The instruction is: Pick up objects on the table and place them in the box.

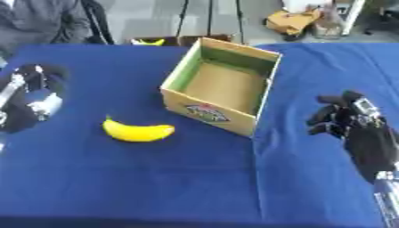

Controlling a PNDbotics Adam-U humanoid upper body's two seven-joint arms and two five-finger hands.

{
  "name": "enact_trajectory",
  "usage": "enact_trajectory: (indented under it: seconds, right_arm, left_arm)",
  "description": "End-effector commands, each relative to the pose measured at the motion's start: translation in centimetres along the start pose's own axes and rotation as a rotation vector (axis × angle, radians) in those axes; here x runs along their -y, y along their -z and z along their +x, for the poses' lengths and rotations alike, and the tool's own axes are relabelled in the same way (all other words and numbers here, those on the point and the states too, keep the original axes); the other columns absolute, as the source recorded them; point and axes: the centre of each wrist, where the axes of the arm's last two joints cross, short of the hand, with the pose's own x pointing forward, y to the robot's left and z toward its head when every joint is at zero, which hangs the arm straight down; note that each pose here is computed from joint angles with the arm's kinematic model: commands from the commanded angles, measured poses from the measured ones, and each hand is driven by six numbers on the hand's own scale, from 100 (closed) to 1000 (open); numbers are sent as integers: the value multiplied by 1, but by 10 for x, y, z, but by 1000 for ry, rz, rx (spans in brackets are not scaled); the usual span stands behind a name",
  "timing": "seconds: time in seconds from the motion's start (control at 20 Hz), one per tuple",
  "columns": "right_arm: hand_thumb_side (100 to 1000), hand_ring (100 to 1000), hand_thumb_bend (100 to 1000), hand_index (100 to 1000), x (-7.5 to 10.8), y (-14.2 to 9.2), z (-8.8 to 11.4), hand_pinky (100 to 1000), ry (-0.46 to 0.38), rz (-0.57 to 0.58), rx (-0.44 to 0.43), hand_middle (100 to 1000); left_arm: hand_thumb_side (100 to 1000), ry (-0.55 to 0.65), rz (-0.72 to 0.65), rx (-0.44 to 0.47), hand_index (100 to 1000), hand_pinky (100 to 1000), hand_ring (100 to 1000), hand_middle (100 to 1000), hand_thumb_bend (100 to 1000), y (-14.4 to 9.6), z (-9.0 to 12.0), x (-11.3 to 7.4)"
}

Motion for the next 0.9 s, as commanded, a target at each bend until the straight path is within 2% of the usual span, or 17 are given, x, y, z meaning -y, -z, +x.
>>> enact_trajectory:
  seconds: [0.05,0.15,0.55,0.9]
  right_arm:
    - [941,604,100,770,2,1,10,566,-22,2,27,519]
    - [938,604,100,770,2,2,10,566,-22,6,27,519]
    - [942,604,100,770,1,2,9,566,-25,18,21,519]
    - [945,604,100,770,0,2,9,565,-24,26,18,519]
  left_arm:
    - [505,67,-28,16,786,620,580,651,396,3,5,-13]
    - [505,127,-89,19,794,629,593,659,437,5,6,-16]
    - [475,455,-374,66,784,635,607,650,500,27,11,-37]
    - [471,634,-555,127,775,636,611,642,553,57,14,-34]
